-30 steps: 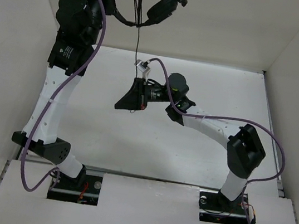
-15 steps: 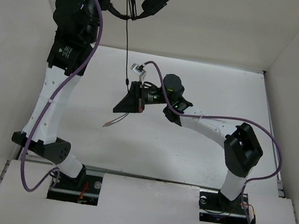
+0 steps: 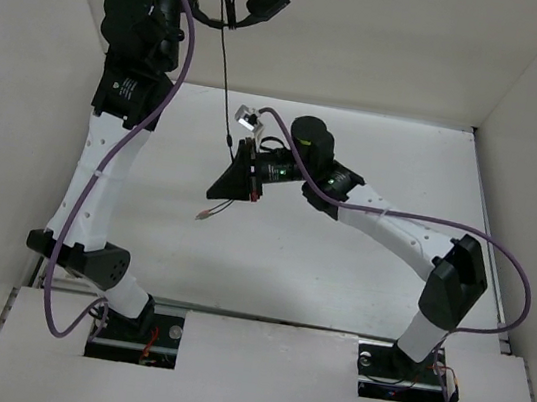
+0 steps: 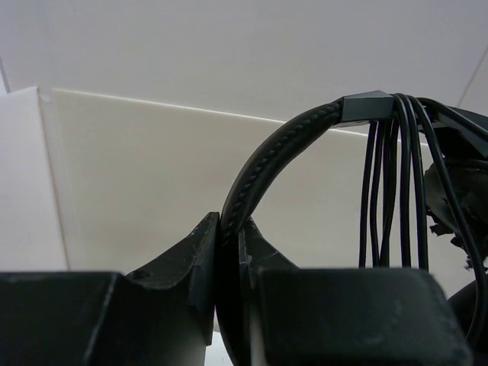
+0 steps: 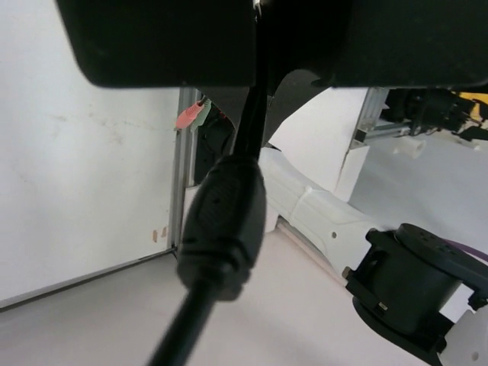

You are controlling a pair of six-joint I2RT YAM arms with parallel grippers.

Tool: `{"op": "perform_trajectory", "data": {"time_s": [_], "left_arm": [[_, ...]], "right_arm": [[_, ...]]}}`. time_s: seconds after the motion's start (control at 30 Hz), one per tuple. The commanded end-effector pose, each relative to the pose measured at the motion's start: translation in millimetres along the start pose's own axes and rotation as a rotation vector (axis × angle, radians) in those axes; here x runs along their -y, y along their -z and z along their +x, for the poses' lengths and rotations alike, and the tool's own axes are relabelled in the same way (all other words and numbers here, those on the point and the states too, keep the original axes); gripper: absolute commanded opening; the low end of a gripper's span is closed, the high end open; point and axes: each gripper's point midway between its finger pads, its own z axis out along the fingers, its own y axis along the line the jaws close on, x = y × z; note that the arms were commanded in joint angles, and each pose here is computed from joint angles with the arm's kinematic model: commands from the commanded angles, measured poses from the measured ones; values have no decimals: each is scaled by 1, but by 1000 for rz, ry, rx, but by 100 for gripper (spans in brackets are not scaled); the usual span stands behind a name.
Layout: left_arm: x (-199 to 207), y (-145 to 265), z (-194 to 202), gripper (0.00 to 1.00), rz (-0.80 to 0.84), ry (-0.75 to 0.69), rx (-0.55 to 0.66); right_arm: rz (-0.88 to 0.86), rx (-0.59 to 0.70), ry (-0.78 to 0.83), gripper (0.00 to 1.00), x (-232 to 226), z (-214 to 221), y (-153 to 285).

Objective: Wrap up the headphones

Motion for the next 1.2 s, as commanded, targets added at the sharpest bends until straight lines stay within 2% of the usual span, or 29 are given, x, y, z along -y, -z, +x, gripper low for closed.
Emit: {"op": "perform_trajectory", "data": {"time_s": [0.0, 0.17, 0.33, 0.67, 0.93, 1.03, 1.17], "left_arm": [[-21, 1, -53, 0, -68, 47, 185], [-31, -5, -29, 0, -105, -40, 153], [-26, -1, 9, 0, -92, -162, 95], [30, 42, 109, 0, 172, -396, -99], [46, 81, 152, 0, 329, -437, -211], [50, 90, 157, 0, 361, -425, -237], [60, 106, 163, 0, 428, -389, -270]], "right_arm": [[26, -2, 149, 0, -25, -20, 7], [188, -24, 336, 0, -22, -45, 24], [392, -25, 557, 0, -19, -82, 55], [883, -195, 1039, 0, 7, -136, 125], [1275, -402, 1383, 0, 26, -180, 180], [1396, -468, 1460, 0, 42, -190, 200], [1497, -474, 1484, 0, 65, -200, 226]]}}
